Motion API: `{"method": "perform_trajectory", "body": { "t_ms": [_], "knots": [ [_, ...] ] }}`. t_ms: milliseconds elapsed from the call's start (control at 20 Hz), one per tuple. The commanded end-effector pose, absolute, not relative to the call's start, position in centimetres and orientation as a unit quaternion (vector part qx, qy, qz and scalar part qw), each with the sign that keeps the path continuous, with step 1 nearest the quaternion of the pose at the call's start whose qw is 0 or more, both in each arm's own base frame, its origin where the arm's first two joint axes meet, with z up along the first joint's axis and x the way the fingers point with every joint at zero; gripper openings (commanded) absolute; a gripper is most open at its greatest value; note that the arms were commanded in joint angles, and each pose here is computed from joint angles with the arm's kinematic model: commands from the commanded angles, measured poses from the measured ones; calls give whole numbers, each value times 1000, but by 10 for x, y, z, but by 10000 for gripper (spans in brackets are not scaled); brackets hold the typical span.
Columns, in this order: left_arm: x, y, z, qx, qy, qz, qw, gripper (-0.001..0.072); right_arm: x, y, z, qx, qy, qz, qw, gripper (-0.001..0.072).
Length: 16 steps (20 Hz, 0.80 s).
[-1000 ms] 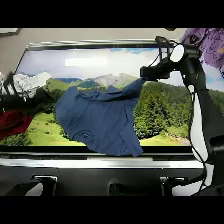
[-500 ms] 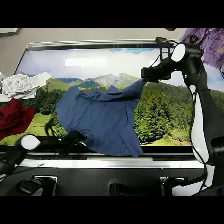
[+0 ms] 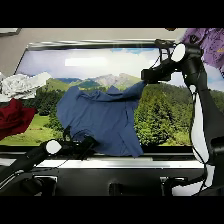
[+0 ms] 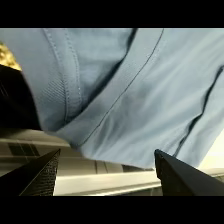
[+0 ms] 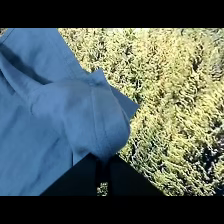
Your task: Fold the clothes and pants, and hang the long-sleeved shirts on hangers.
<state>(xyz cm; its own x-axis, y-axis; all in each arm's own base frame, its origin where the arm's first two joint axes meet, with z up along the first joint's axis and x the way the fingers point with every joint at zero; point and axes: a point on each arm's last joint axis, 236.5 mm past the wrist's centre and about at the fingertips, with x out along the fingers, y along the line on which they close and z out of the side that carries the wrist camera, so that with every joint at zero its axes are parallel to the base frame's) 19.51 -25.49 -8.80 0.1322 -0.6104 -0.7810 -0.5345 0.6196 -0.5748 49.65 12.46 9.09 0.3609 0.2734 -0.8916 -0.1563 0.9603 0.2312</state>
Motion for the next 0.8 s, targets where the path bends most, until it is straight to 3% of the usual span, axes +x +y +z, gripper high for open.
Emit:
{"method": "perform_trajectory", "body": {
  "t_ms": [0, 50, 150, 450, 600, 750],
  "knots": [
    [202, -265, -98, -434, 662, -20, 611, 623, 495, 125, 91, 53, 552, 131, 822, 38],
    [206, -268, -99, -431, 662, -23, 613, 501, 495, 125, 91, 53, 553, 131, 821, 38],
    [216, -275, -100, -421, 662, -33, 619, 47, 493, 125, 90, 53, 556, 131, 819, 38],
    [302, -259, -14, -369, 574, -134, 718, 16, 490, 110, 95, 59, 559, 89, 822, 37],
    [370, -201, 93, -320, 464, -145, 814, 16, 503, 86, 140, 65, 490, 37, 868, 37],
    [398, -132, 239, -266, 319, -129, 900, 17, 494, 55, 224, 52, 388, -6, 920, 37]
  ]
}}
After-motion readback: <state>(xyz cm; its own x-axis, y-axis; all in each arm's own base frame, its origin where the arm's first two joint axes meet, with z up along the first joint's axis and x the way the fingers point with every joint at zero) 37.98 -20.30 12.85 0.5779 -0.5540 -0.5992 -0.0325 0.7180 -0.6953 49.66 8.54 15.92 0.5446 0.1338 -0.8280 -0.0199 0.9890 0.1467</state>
